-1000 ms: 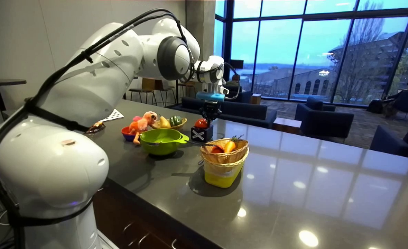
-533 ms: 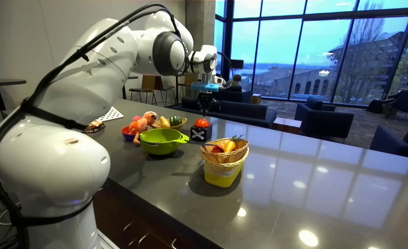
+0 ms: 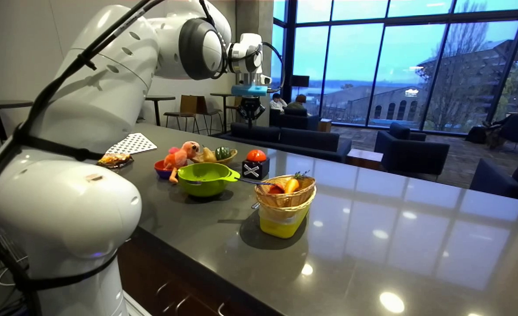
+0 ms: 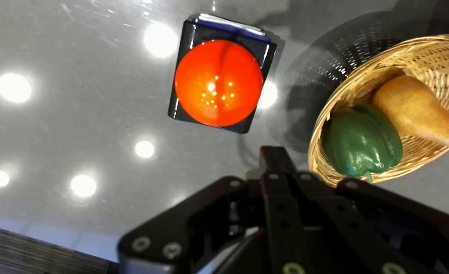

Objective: Press the big orange button on the blue box with an X

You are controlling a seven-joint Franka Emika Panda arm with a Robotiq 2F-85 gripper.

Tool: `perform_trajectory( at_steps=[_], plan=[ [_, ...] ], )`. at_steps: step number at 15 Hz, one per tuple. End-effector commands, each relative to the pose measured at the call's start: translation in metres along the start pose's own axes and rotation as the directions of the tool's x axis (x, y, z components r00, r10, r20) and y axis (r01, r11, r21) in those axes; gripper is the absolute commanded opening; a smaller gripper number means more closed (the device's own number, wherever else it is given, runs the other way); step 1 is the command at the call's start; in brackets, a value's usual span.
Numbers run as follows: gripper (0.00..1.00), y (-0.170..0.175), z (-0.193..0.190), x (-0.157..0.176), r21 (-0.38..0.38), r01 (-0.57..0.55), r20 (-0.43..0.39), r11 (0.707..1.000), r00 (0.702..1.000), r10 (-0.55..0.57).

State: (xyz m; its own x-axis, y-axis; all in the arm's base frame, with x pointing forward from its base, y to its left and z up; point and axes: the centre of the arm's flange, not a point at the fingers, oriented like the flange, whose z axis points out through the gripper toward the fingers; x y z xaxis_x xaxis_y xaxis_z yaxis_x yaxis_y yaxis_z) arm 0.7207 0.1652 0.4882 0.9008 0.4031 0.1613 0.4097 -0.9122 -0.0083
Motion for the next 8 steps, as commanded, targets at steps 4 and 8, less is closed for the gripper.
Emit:
perform_trajectory(
  at_steps=[4, 8],
  plan=[
    [0.00, 0.001, 0.016, -0.013, -0.016, -0.008, 0.019, 1.000, 1.000, 0.008],
    [0.00, 0.010, 0.034, -0.012, -0.029, -0.017, 0.045, 0.999, 0.999, 0.019]
  ],
)
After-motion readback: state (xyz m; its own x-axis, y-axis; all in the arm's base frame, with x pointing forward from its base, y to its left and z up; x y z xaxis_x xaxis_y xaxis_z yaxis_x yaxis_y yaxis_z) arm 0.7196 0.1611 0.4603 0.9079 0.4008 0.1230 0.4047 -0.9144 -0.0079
